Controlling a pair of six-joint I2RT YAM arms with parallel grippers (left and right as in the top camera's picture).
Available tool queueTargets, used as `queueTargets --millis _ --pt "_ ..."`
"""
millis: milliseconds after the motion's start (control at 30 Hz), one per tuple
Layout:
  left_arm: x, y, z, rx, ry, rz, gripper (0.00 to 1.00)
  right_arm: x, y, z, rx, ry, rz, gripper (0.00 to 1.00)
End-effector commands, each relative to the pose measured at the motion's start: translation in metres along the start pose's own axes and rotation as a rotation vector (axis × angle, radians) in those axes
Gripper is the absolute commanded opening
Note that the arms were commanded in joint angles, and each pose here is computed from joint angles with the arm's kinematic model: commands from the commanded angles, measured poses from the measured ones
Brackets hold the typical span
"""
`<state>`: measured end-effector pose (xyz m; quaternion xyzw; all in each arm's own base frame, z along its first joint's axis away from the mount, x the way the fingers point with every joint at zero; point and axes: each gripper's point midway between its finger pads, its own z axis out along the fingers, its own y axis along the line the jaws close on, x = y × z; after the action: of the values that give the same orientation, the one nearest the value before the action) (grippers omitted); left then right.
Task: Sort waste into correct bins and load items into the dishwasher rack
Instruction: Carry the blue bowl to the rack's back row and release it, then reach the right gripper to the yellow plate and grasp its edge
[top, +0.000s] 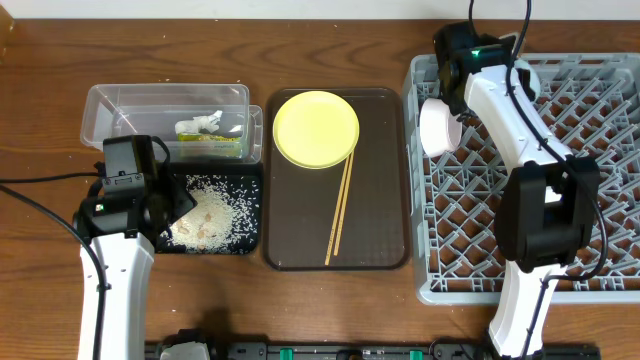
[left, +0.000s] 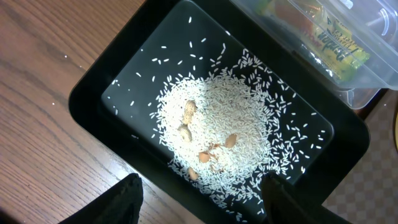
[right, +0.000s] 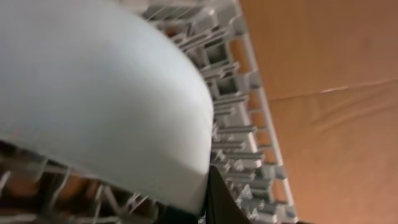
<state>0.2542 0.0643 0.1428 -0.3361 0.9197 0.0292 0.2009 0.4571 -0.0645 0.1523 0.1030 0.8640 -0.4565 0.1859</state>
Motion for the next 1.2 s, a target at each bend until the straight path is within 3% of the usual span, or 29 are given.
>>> queueTargets --millis 0,133,167,233,333,500,667,767,933,1167 --pt "-0.003 0.002 -0.003 -0.006 -0.017 -0.011 0.64 0.021 0.039 -0.006 -0.221 0.110 0.033 0.08" --pt "-0.003 0.002 -0.003 -0.006 -0.017 -0.011 0.64 0.022 0.043 -0.020 -0.325 0.126 0.056 0.34" --pt "-0.003 0.002 -0.003 -0.006 -0.017 -0.011 0.64 0.019 0.040 -0.026 -0.346 0.119 0.069 0.46" --pt "-0.003 0.002 -0.003 -0.006 -0.017 -0.011 0.64 0.010 0.029 -0.039 -0.374 0.084 0.107 0.84" --pt "-0.003 0.002 -0.003 -0.005 -0.017 -0.011 0.64 -0.004 0.013 -0.059 -0.405 0.022 0.140 0.96" --pt "-0.003 0.002 -0.003 -0.005 -0.017 -0.011 0.64 -0.031 0.007 -0.118 -0.615 -0.141 0.128 0.97" --pt "-0.003 0.002 -0.003 -0.006 -0.017 -0.011 0.64 -0.038 0.059 -0.209 -1.095 -0.238 0.029 0.94" --pt "-0.003 0.002 -0.003 -0.006 -0.017 -0.011 0.64 -0.029 0.086 -0.243 -1.254 -0.241 -0.030 0.92" --pt "-0.003 0.002 -0.003 -0.005 -0.017 -0.011 0.64 -0.011 0.126 -0.257 -1.257 -0.211 -0.105 0.86" --pt "-0.003 0.002 -0.003 -0.006 -0.017 -0.011 0.64 0.013 0.194 -0.230 -1.136 -0.088 -0.101 0.77"
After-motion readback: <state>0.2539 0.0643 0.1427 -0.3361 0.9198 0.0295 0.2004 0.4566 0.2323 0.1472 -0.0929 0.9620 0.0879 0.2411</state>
